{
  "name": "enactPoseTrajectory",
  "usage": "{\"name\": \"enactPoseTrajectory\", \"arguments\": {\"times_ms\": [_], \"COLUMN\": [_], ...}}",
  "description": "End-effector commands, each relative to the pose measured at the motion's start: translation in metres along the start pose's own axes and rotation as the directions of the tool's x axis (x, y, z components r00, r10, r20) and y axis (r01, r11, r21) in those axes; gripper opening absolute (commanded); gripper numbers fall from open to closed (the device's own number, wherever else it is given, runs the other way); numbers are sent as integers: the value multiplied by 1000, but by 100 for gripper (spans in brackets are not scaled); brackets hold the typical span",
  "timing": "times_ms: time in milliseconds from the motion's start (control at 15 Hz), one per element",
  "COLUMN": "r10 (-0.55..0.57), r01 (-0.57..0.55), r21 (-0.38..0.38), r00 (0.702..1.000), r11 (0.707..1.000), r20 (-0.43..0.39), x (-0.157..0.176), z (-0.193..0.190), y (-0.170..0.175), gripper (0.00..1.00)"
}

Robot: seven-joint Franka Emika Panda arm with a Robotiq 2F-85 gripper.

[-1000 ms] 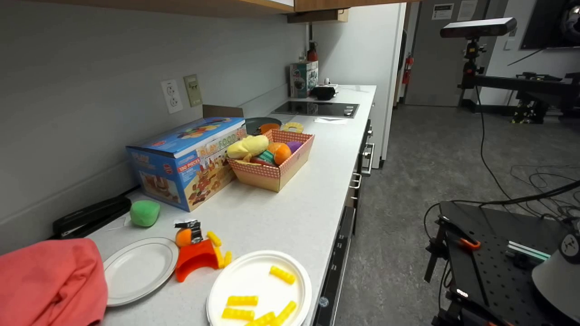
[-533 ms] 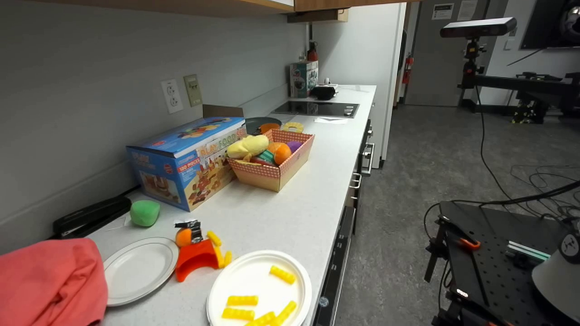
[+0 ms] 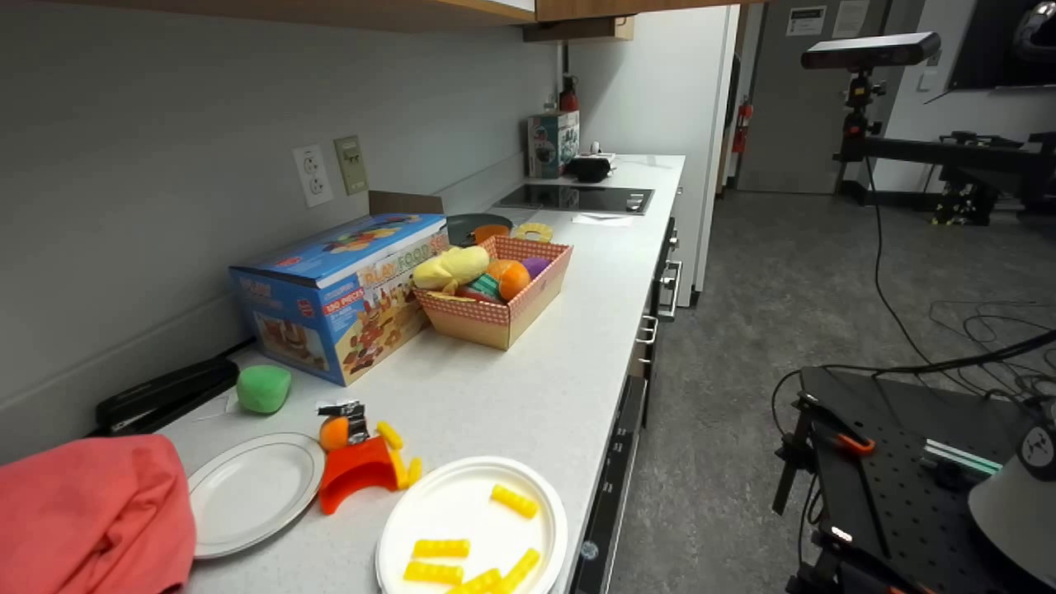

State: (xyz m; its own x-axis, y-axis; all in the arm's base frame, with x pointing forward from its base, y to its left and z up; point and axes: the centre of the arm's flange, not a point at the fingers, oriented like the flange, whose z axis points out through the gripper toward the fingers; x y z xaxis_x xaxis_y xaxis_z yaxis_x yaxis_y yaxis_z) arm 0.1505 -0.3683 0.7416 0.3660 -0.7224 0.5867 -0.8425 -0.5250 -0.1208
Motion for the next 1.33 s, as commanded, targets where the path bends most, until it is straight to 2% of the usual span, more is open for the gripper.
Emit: {"name": "enactPoseTrajectory", "arguments": {"times_ms": [0,133,267,333,733,1267], "r10": [-133,-175,-170,-153,-158,-132], "r01": [135,179,170,154,156,146], "r21": [11,13,-14,-7,-21,16], "r00": [986,972,964,975,969,929], "r11": [991,984,985,988,987,989], "r20": [-97,-156,-207,-164,-188,-346], "x": [45,59,70,47,58,115], "z": [-5,-6,-7,-5,-3,31], "y": [-11,-23,-31,-29,-34,-56], "gripper": [100,100,100,100,100,100]}}
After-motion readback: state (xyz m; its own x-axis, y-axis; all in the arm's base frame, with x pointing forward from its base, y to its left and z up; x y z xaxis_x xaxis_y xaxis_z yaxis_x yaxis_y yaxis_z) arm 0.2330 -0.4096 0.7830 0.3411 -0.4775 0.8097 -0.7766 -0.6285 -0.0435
